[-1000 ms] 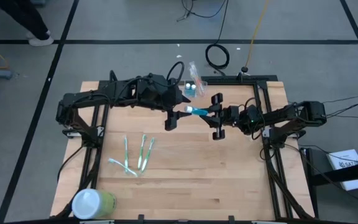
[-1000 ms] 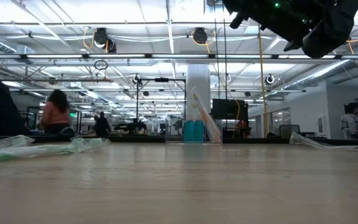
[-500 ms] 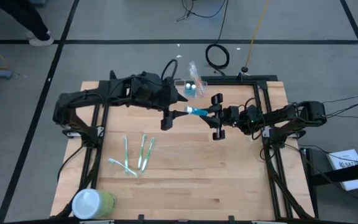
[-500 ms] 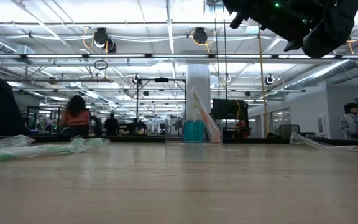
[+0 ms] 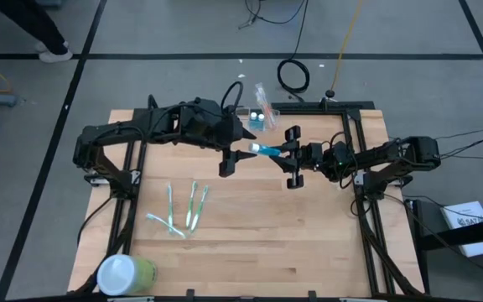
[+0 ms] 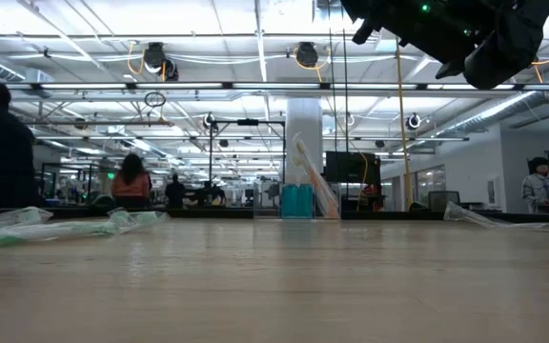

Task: Pick & Place toothbrushing station
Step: Put the blue mouthwash into the transparent organizer

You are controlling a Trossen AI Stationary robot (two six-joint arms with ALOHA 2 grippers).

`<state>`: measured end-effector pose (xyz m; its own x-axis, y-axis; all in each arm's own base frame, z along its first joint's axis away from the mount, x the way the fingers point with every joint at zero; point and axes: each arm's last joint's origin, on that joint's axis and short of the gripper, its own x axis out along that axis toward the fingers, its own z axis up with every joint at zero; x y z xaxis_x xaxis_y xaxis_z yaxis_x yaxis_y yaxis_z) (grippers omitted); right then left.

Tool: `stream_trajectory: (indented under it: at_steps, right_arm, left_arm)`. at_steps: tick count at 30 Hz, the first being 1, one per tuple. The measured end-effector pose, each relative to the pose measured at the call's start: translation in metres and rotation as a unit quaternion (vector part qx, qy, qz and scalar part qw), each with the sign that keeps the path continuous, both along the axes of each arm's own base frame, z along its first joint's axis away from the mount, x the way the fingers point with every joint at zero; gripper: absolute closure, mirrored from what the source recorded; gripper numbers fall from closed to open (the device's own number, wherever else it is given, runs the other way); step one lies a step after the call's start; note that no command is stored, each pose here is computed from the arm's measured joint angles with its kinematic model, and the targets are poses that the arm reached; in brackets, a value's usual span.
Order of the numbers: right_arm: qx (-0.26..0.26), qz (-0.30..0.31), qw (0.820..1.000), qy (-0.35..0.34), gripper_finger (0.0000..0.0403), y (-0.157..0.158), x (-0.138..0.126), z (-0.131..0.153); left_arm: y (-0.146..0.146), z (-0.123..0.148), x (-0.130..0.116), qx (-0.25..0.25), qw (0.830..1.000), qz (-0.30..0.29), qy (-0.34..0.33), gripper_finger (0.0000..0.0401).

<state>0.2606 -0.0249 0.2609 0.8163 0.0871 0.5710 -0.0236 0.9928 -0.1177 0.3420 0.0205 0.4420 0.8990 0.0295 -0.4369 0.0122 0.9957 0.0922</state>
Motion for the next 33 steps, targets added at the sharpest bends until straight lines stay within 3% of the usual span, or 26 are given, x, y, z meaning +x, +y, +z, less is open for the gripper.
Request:
stream_trajectory:
  at_steps: [4, 13, 25, 28, 33]
  right_arm:
    - [0.000, -0.001, 1.000, 0.000, 0.0319, -0.0001, 0.0000, 0.0000]
    - [0.000, 0.000, 1.000, 0.000, 0.0319, -0.0001, 0.0000, 0.0000]
    - [0.001, -0.002, 1.000, 0.002, 0.0314, -0.0006, 0.0002, -0.0004]
    - [0.010, -0.015, 1.000, 0.026, 0.0289, -0.0035, 0.0019, -0.0030]
    - [0.051, -0.043, 0.992, 0.107, 0.0216, -0.0100, 0.0009, -0.0065]
  left_arm:
    - [-0.0031, 0.0000, 0.0002, 0.003, 1.000, -0.006, 0.000, 0.0178]
    - [-0.0041, 0.0000, 0.0002, 0.001, 1.000, -0.007, 0.000, 0.0299]
    - [-0.0036, 0.0001, 0.0002, 0.004, 1.000, 0.004, 0.000, 0.0282]
    - [-0.0032, -0.0006, 0.0000, 0.001, 1.000, 0.013, 0.003, 0.0302]
    - [-0.0022, 0.0014, -0.0033, 0.009, 0.999, 0.032, 0.003, 0.0302]
